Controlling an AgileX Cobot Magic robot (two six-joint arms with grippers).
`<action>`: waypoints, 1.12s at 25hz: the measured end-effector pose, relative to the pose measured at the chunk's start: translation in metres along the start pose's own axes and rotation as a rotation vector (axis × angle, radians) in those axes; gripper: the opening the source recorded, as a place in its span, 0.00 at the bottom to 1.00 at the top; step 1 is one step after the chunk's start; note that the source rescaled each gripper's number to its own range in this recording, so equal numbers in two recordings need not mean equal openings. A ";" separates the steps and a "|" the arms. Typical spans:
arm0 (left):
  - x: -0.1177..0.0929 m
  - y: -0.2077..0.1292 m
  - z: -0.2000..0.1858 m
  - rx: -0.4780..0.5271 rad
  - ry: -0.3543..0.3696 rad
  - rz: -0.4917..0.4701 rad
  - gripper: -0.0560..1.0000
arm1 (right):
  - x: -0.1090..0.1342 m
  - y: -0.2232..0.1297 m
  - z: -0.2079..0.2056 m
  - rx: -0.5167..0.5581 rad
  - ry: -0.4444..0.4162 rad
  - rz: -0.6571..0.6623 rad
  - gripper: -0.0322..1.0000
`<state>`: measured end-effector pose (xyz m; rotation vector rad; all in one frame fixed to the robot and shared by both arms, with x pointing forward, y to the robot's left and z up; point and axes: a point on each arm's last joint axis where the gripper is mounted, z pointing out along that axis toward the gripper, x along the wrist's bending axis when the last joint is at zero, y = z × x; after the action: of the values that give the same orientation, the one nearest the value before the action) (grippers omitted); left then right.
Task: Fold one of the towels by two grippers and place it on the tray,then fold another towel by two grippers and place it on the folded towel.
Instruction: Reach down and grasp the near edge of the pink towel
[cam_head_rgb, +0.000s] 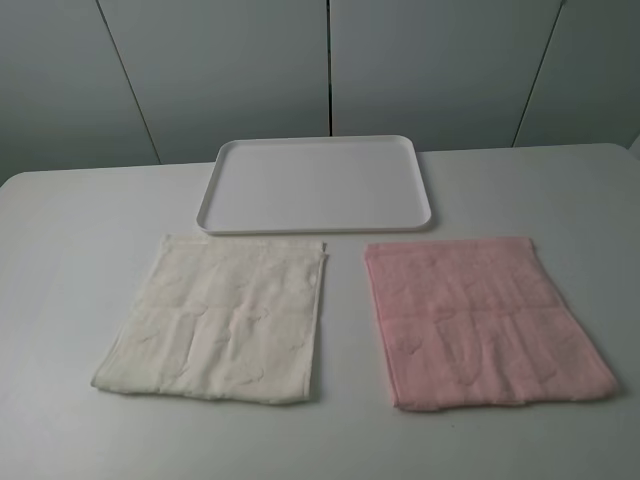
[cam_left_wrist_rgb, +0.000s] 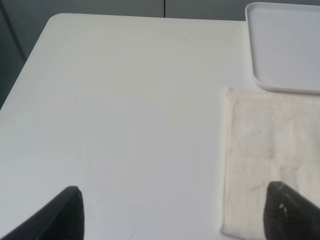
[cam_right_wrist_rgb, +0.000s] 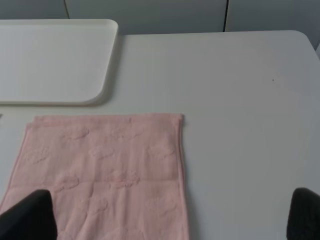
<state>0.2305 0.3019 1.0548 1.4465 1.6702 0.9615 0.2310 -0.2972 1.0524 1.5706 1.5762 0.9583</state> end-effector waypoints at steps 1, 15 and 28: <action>0.000 0.000 0.000 0.000 0.000 -0.002 0.93 | 0.000 0.000 0.000 0.000 0.000 0.000 1.00; 0.000 0.000 0.000 0.000 0.000 -0.002 0.93 | 0.000 0.000 0.000 0.000 0.000 0.000 1.00; 0.000 0.000 0.000 0.000 0.000 0.000 0.93 | 0.000 0.000 0.000 0.000 0.000 0.000 1.00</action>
<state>0.2305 0.3019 1.0548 1.4468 1.6700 0.9616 0.2310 -0.2972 1.0524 1.5706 1.5762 0.9583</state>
